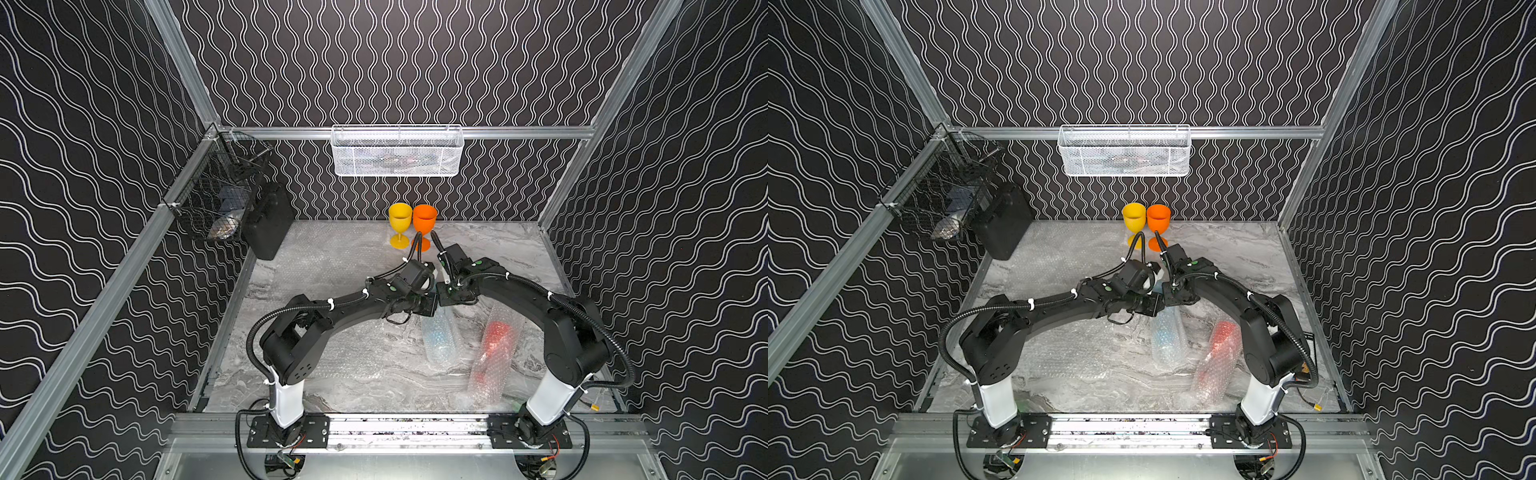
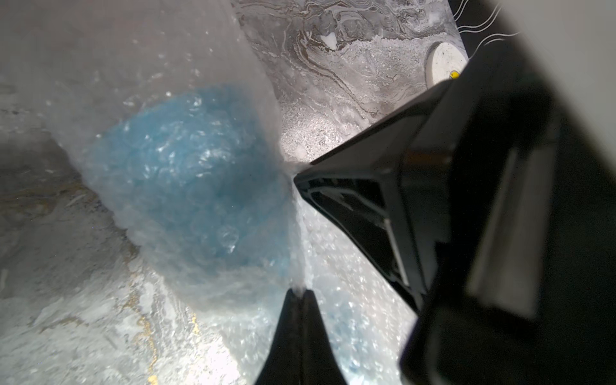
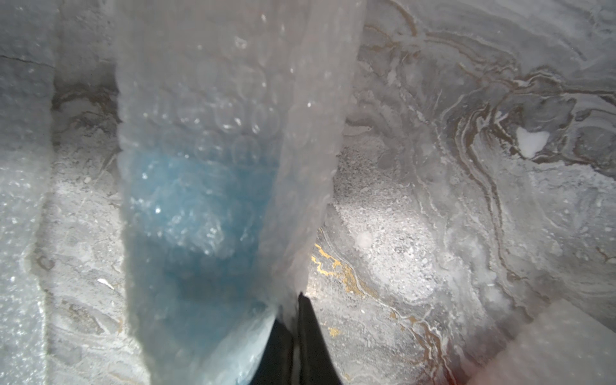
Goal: Unpack wine glasses from bubble wrap
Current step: Unwrap the bubble wrap at the center of the board, then pick up the bubble wrap from the center of the board, then place the bubble wrap at the corner of the board.
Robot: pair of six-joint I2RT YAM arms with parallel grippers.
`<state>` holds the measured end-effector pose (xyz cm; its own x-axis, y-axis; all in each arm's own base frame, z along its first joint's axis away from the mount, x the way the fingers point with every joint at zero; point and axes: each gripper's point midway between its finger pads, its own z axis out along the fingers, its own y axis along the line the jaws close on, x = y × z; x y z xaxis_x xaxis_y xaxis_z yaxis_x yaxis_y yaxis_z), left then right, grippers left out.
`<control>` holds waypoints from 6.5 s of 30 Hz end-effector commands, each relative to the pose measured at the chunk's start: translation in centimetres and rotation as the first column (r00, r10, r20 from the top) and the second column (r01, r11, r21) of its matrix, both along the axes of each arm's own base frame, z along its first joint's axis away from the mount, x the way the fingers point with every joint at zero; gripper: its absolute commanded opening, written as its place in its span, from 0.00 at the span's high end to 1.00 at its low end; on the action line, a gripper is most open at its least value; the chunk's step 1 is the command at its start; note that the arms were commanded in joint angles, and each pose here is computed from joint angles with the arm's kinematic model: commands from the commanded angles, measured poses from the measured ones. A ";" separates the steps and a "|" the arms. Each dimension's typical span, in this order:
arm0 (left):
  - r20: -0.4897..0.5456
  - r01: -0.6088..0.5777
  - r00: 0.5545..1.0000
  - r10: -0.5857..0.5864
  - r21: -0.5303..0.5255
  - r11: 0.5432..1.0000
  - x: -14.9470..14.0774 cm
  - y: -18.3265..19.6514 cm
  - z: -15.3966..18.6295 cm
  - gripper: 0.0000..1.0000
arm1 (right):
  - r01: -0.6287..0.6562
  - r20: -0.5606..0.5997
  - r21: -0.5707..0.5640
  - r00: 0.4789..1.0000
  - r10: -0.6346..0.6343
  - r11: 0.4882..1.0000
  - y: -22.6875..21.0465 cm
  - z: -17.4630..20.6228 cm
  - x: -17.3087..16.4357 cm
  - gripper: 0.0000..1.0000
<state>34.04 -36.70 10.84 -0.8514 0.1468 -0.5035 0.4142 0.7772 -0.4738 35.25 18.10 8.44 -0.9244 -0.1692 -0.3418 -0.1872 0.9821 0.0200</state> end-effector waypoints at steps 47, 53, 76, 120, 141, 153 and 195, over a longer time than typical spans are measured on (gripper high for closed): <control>0.060 -0.112 0.993 0.106 0.115 0.987 1.0 5.5 -0.9 1.00 | 0.076 0.036 0.021 0.996 -0.077 0.997 -2.0 0.6 1.0 0.99; 0.060 -0.124 0.991 0.118 0.112 0.986 1.1 6.1 -0.9 1.00 | 0.075 0.035 0.027 0.997 -0.076 0.997 -1.9 0.6 1.0 0.99; 0.046 -0.113 0.993 0.109 0.094 0.989 1.3 5.4 -0.9 0.95 | 0.143 0.048 0.102 0.988 -0.149 0.984 -3.8 1.8 1.9 0.98; 0.112 -0.032 0.994 0.007 0.221 0.975 0.6 3.3 -0.4 0.32 | 0.161 0.103 0.193 0.978 -0.183 0.968 -4.0 4.8 1.9 0.97; 0.142 -0.076 0.990 0.027 0.357 0.931 1.1 4.0 -1.8 0.78 | 0.169 0.128 0.201 0.972 -0.197 0.965 -4.3 5.5 2.4 0.97; 0.163 -0.053 0.987 0.006 0.285 0.957 2.0 2.0 0.2 0.91 | 0.250 0.142 0.233 0.947 -0.287 0.940 -7.4 6.2 3.5 0.97; 0.288 -0.055 0.953 0.094 -0.141 0.989 19.7 -8.8 1.9 1.00 | 0.440 0.192 0.543 0.764 -0.616 0.715 -20.2 8.4 19.9 0.97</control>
<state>52.89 -44.64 11.49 -0.6760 0.0727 -0.7333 0.4874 0.7905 -0.3709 54.11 -1.72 16.23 -0.6448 0.5439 -0.5370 0.2876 0.8236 0.4889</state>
